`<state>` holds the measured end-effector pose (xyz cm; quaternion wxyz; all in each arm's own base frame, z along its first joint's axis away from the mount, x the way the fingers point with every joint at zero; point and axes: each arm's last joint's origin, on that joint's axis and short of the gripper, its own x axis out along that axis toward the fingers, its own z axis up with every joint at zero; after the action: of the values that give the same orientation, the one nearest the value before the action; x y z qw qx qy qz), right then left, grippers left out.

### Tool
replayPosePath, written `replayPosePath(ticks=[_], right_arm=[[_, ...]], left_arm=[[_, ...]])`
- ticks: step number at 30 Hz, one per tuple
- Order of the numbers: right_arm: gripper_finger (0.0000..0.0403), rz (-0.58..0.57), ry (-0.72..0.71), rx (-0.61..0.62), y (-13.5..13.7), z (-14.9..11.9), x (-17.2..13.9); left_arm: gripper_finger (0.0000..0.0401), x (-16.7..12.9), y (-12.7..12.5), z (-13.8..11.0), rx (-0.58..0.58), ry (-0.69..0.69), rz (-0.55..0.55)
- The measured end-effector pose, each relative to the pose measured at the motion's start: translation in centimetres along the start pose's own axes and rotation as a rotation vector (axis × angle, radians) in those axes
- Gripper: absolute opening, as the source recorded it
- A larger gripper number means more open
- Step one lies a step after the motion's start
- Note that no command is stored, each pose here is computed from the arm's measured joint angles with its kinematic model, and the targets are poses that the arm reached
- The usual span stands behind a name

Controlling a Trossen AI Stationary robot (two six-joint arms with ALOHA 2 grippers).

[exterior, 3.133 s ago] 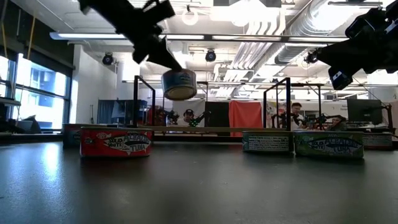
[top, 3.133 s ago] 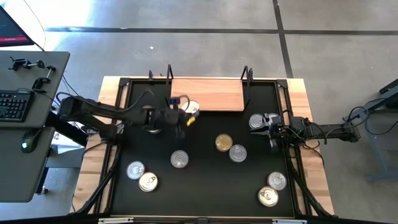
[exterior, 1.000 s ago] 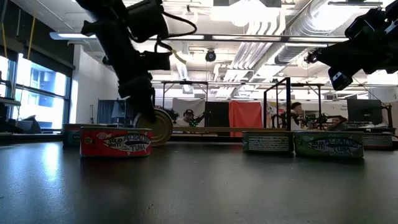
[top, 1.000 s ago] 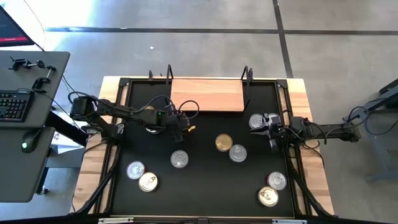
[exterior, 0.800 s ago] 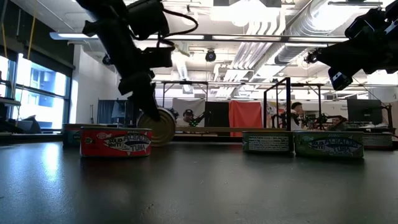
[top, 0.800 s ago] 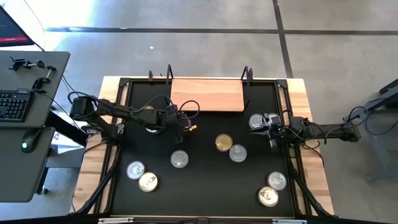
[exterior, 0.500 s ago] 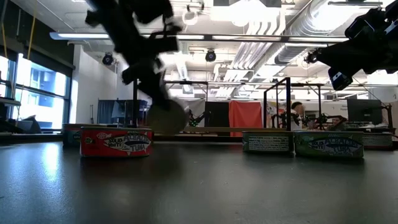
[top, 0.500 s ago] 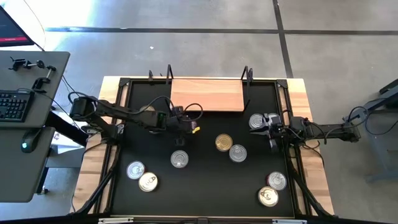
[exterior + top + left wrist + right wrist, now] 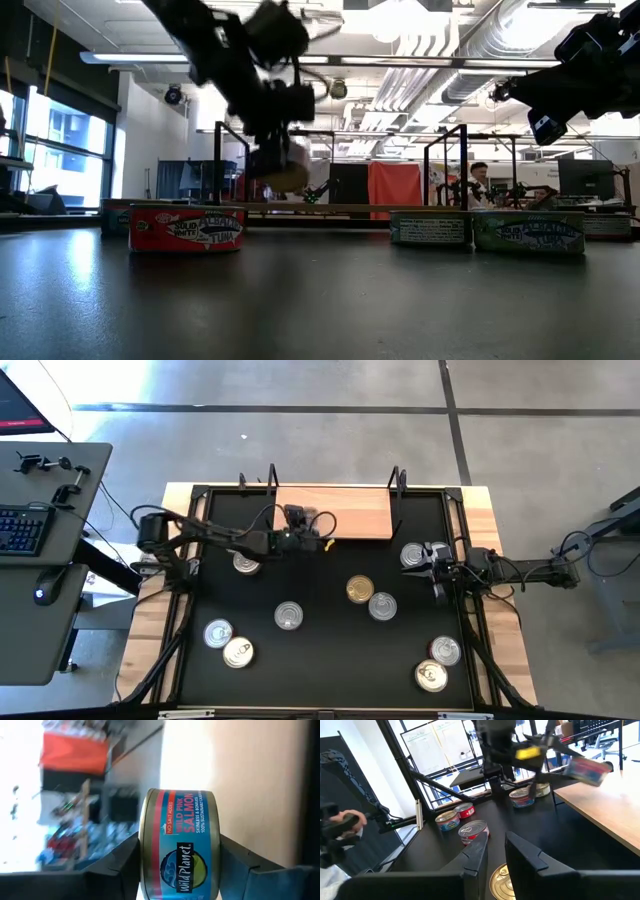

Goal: Stack canned seafood by type on shelf
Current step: Put the center blue canned tuna on the shelf

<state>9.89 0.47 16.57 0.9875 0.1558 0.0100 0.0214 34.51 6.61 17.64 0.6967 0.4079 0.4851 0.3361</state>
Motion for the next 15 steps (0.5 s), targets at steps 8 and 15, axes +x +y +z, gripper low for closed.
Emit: replayPosePath(ticks=[8, 15], right_arm=[[0.0055, 0.0, 0.0, 0.0, 0.0, 0.0, 0.0], [0.0055, 0.0, 0.0, 0.0, 0.0, 0.0, 0.0]], left_arm=[[0.0196, 3.4, -1.3, -1.1, 0.041, 0.114, 0.019], [0.0296, 3.4, -0.3, -1.7, -0.03, 0.044, -0.124]])
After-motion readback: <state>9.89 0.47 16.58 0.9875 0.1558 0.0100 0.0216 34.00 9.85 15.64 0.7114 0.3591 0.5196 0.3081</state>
